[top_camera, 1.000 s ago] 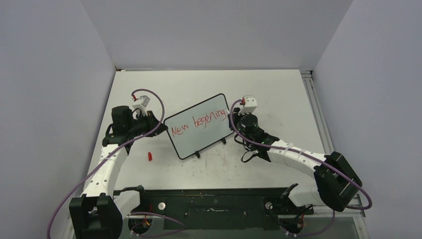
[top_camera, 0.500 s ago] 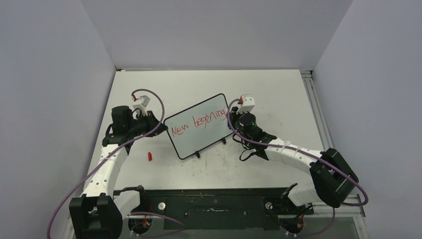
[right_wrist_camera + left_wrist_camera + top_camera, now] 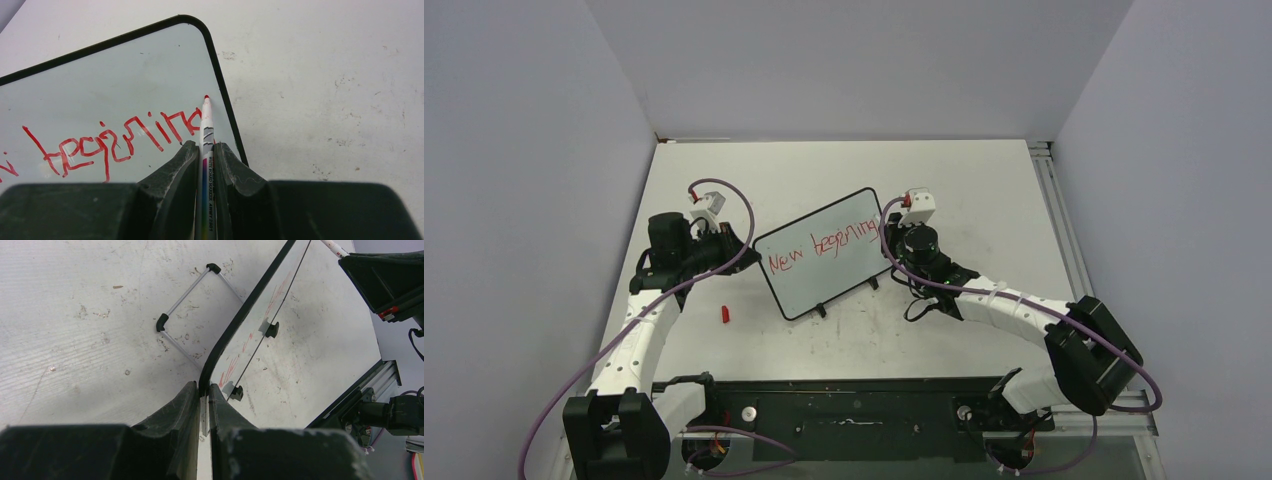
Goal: Write a sentence on the whiteboard
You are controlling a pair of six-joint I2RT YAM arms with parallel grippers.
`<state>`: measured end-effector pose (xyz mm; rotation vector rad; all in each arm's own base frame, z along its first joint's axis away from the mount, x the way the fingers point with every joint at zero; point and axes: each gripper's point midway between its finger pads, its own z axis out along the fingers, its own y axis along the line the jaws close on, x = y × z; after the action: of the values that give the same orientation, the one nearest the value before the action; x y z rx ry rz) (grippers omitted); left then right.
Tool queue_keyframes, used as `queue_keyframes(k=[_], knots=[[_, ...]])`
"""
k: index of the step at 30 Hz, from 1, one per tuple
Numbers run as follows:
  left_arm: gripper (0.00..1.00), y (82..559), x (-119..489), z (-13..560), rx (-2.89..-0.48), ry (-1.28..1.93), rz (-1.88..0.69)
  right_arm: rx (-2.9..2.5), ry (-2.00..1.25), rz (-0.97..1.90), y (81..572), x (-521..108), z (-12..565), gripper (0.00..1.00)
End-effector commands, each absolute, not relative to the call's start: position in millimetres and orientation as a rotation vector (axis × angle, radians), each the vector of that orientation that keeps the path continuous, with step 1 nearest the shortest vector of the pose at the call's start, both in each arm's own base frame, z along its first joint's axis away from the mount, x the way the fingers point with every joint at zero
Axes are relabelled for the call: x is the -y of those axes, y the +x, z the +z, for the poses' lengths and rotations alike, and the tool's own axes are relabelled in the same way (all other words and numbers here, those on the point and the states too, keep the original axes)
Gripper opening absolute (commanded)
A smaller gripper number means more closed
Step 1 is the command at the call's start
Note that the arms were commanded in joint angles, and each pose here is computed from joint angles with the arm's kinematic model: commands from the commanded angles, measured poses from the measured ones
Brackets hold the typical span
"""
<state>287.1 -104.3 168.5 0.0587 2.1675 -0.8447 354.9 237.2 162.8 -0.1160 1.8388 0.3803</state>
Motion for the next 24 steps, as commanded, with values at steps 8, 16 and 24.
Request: queue_keyframes(k=[8, 16, 24], knots=[[0.0, 292.9, 103.5, 178.8, -2.126, 0.084, -0.83, -1.816, -0.098, 0.434, 348.7, -240.1, 165.5, 0.05], [0.0, 292.5, 103.8, 179.5, -2.123, 0.086, -0.831, -1.827, -0.083, 0.404, 345.8, -233.6, 160.8, 0.05], [0.0, 292.2, 103.6, 180.0, -2.121, 0.085, -0.83, -1.836, -0.052, 0.37, 348.4, -227.8, 159.7, 0.05]])
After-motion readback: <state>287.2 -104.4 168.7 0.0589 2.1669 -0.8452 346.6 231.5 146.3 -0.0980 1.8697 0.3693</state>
